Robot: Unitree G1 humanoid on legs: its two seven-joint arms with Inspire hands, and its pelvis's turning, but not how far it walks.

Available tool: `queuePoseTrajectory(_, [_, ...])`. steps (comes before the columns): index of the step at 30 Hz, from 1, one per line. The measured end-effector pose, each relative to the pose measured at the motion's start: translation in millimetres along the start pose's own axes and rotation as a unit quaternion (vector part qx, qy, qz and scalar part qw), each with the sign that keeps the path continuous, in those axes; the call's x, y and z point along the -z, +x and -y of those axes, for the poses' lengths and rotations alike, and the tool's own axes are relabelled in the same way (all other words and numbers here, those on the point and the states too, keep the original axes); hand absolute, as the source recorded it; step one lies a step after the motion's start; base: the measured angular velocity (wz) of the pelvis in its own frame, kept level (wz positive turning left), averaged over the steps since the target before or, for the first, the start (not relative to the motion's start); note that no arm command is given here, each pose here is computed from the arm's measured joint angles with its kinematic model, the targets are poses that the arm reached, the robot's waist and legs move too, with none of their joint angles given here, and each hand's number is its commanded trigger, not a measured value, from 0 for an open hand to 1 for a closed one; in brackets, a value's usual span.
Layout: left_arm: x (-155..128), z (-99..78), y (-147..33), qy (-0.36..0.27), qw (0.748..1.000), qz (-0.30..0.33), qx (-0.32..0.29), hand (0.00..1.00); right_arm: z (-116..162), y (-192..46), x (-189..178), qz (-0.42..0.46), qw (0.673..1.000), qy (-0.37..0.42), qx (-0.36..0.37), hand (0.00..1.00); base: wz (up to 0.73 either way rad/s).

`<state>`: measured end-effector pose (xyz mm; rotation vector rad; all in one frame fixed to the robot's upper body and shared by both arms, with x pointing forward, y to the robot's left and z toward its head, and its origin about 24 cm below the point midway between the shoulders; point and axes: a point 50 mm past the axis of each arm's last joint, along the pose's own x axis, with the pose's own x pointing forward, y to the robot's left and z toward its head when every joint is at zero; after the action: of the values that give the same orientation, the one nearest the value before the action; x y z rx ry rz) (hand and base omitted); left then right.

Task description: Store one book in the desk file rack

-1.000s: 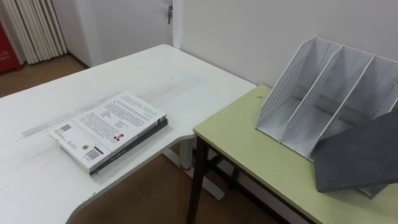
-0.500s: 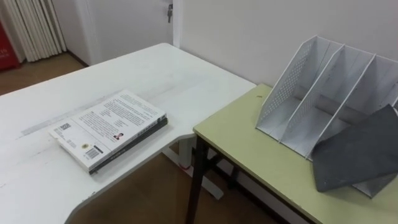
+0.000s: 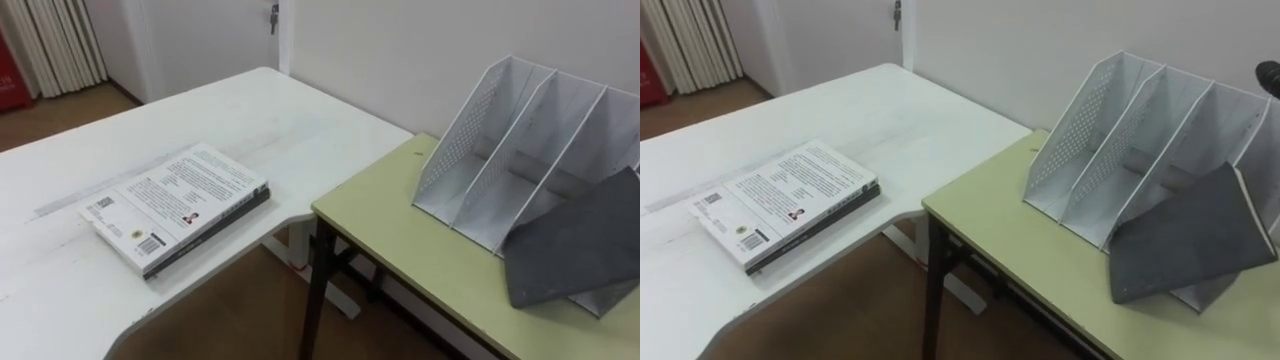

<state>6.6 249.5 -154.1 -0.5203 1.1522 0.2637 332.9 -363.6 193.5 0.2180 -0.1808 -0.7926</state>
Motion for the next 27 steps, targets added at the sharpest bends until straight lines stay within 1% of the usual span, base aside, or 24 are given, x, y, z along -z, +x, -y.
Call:
queuePoseTrajectory(2, [0, -0.2, -0.1, 0.000, 1.000, 0.000, 0.000, 0.00, -13, -4, -6, 0.013, 0.999, 0.006, -0.045, 0.00, -0.11])
queuePoseTrajectory(4, [1, -0.8, -0.4, -0.001, 1.000, 0.000, 0.001, 0.00, -30, -13, -24, 0.047, 0.993, 0.022, -0.107, 0.00, -0.03])
queuePoseTrajectory(5, [0, -1.0, -0.5, 0.000, 1.000, 0.001, 0.000, 0.00, -34, -16, -29, 0.058, 0.991, 0.026, -0.122, 0.00, 0.00])
queuePoseTrajectory(7, [-3, -3.0, -1.2, 0.004, 1.000, 0.003, -0.001, 0.00, -49, -27, -42, 0.090, 0.978, 0.034, -0.183, 0.00, 0.00])
queuePoseTrajectory(8, [-3, -3.6, -1.4, 0.005, 1.000, 0.003, -0.002, 0.00, -51, -31, -43, 0.094, 0.975, 0.034, -0.200, 0.00, 0.00])
queuePoseTrajectory(10, [-6, -4.2, -1.3, 0.007, 1.000, 0.005, -0.003, 0.00, -58, -45, -35, 0.091, 0.958, 0.025, -0.271, 0.00, 0.00])
queuePoseTrajectory(11, [-7, -4.6, -1.3, 0.007, 1.000, 0.006, -0.004, 0.00, -60, -48, -31, 0.087, 0.953, 0.023, -0.289, 0.00, 0.00])
queuePoseTrajectory(13, [-8, -5.1, -1.5, 0.010, 1.000, 0.005, -0.005, 0.00, -60, -61, -11, 0.050, 0.935, 0.025, -0.351, 0.00, 0.00])
queuePoseTrajectory(14, [-9, -5.1, -1.4, 0.011, 1.000, 0.005, -0.005, 0.00, -59, -65, -6, 0.041, 0.929, 0.022, -0.367, 0.00, -0.05])
queuePoseTrajectory(16, [-8, -5.2, -1.5, 0.010, 1.000, 0.004, -0.004, 0.00, -61, -81, 11, 0.011, 0.901, 0.007, -0.433, 0.00, -0.09])
queuePoseTrajectory(17, [-8, -5.1, -1.3, 0.011, 1.000, 0.003, -0.004, 0.00, -61, -85, 14, 0.007, 0.894, 0.003, -0.449, 0.00, -0.06])
queuePoseTrajectory(19, [-8, -4.5, -0.9, 0.015, 1.000, -0.003, -0.001, 0.00, -65, -97, 24, -0.014, 0.862, -0.005, -0.507, 0.00, 0.00])
queuePoseTrajectory(20, [-9, -4.4, -0.7, 0.017, 1.000, -0.005, -0.001, 0.00, -66, -99, 26, -0.018, 0.854, -0.007, -0.519, 0.00, -0.04])
queuePoseTrajectory(22, [-10, -4.1, -0.4, 0.017, 1.000, -0.008, 0.006, 0.00, -65, -107, 34, -0.037, 0.825, -0.011, -0.564, 0.00, 0.00])
queuePoseTrajectory(23, [-10, -4.1, -0.5, 0.017, 1.000, -0.009, 0.009, 0.00, -64, -109, 36, -0.040, 0.817, -0.011, -0.575, 0.00, 0.00])
queuePoseTrajectory(25, [-14, -2.8, 0.8, 0.024, 0.999, -0.013, 0.017, 0.00, -65, -118, 44, -0.052, 0.779, -0.029, -0.625, 0.00, -0.02])
queuePoseTrajectory(26, [-16, -2.5, 1.1, 0.027, 0.999, -0.014, 0.020, 0.00, -66, -122, 46, -0.056, 0.767, -0.036, -0.639, 0.00, -0.04])
queuePoseTrajectory(27, [-20, -1.9, 1.8, 0.034, 0.999, -0.016, 0.024, 0.00, -67, -129, 51, -0.064, 0.741, -0.052, -0.667, 0.00, -0.05])
